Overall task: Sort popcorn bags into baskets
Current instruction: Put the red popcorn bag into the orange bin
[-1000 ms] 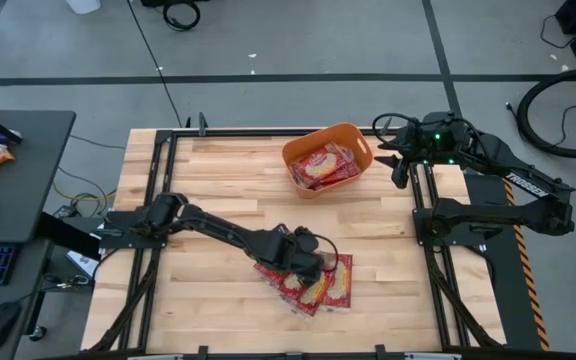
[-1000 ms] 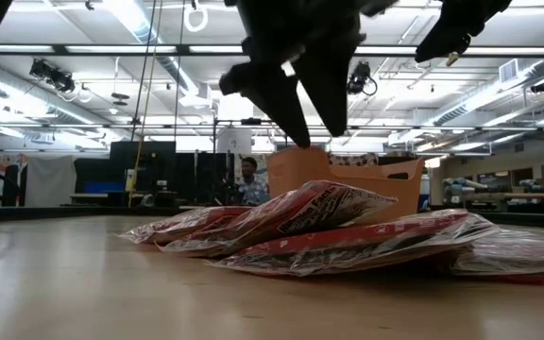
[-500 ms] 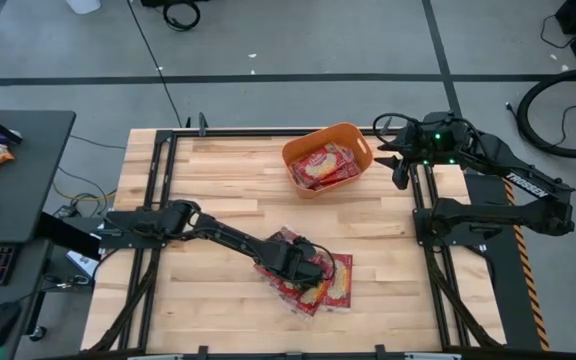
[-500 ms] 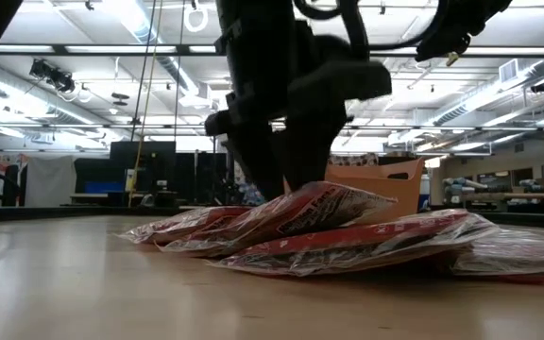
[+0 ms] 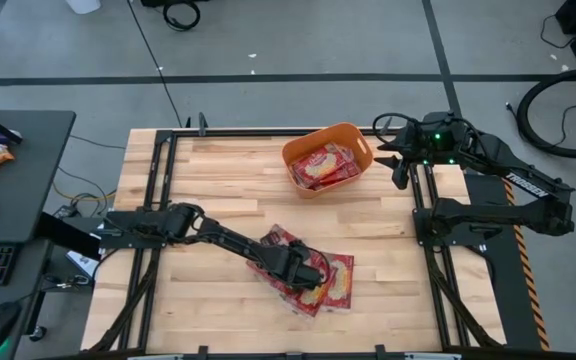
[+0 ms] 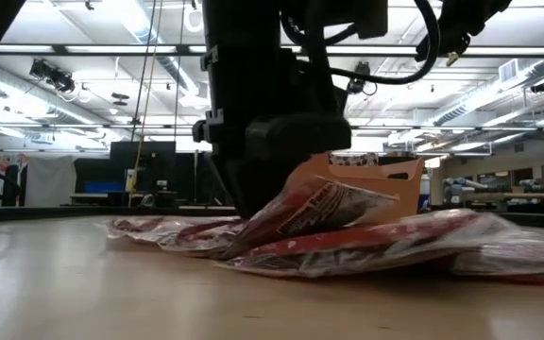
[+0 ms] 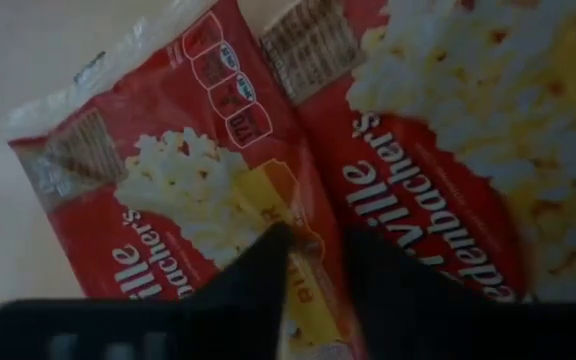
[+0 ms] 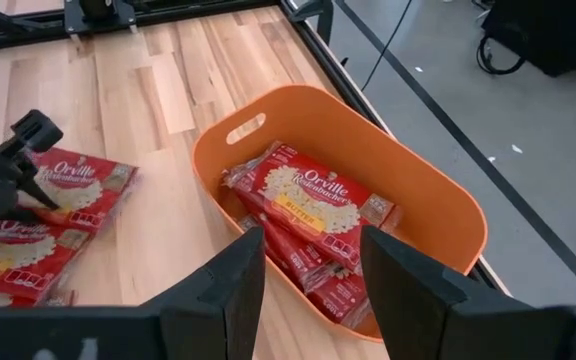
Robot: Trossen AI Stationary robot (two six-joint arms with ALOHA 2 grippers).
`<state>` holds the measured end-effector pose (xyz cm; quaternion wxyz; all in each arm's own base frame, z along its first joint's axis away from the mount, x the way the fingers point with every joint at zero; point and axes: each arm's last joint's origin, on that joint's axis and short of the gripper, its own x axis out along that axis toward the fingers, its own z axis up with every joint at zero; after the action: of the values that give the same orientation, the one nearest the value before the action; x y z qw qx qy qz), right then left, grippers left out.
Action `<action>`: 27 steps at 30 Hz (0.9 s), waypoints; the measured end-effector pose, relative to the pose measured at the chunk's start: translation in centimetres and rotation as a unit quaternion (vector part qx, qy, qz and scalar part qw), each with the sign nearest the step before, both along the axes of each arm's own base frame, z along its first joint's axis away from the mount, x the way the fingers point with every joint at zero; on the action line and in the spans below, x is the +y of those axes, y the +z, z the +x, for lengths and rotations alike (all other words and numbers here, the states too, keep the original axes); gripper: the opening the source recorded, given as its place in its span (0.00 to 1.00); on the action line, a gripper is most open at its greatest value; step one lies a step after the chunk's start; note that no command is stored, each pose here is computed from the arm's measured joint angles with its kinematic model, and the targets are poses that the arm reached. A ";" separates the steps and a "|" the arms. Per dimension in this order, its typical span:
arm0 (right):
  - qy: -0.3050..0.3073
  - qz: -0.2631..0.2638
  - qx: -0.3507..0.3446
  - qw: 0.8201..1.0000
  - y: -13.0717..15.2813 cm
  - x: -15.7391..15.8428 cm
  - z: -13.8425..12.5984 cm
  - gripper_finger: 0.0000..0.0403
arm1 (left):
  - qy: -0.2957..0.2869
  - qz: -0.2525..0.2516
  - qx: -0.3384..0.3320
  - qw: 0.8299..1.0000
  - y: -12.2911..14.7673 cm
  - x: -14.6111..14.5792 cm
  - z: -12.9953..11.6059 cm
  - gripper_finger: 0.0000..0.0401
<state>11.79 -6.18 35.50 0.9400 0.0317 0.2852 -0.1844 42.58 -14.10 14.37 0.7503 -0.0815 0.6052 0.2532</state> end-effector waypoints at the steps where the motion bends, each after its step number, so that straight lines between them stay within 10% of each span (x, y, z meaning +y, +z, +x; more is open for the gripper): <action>1: 0.000 0.000 0.000 1.000 0.0 0.0 0.0 0.42 | 0.001 0.001 0.003 1.000 -0.1 0.1 0.0 0.17; 4: 0.000 0.000 -0.001 1.000 0.0 0.0 0.0 0.42 | 0.012 -0.002 0.005 1.000 0.0 0.5 0.0 0.03; 27: 0.002 -0.012 -0.004 1.000 0.1 -0.1 0.1 0.42 | -0.062 0.012 -0.212 0.975 11.5 6.9 4.9 0.00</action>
<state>11.86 -6.24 35.64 0.9418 0.0205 0.2797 -0.1856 47.45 -7.20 25.85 0.8769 -0.0870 0.4329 0.1901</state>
